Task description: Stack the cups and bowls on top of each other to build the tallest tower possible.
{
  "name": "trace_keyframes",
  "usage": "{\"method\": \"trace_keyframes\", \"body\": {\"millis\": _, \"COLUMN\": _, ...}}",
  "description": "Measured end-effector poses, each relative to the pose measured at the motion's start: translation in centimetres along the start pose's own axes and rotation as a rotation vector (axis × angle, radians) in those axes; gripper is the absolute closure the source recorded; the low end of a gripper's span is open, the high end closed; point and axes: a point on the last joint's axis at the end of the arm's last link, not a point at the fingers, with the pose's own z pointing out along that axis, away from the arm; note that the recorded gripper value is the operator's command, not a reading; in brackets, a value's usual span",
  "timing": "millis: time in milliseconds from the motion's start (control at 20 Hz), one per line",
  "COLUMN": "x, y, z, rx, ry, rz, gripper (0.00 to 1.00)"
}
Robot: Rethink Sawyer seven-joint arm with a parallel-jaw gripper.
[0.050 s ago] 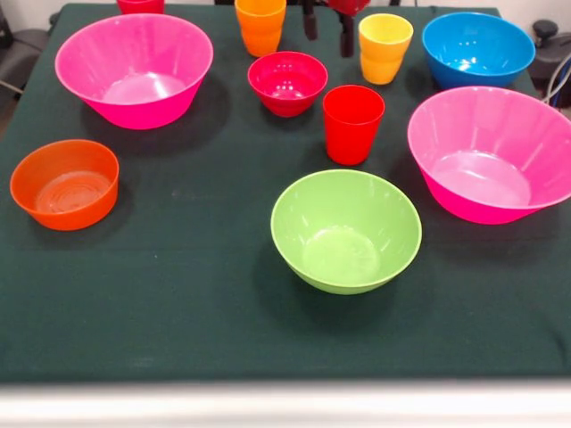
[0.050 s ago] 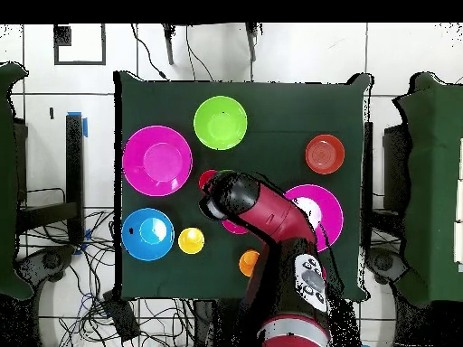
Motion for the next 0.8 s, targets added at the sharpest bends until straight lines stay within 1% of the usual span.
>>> {"method": "trace_keyframes", "body": {"millis": 100, "x": 0.7, "y": 0.2, "z": 0.7, "rx": -0.009, "ry": 0.017, "rz": -0.005, "gripper": 0.00}}
{"method": "trace_keyframes", "body": {"millis": 300, "x": 1.5, "y": 0.6, "z": 1.3, "rx": -0.020, "ry": 0.030, "rz": -0.011, "gripper": 0.00}}
{"method": "trace_keyframes", "body": {"millis": 400, "x": 2.4, "y": 1.1, "z": 1.9, "rx": -0.027, "ry": 0.044, "rz": -0.023, "gripper": 0.00}}
{"method": "trace_keyframes", "body": {"millis": 800, "x": 5.0, "y": 1.7, "z": 2.9, "rx": -0.029, "ry": 0.094, "rz": -0.046, "gripper": 0.00}}
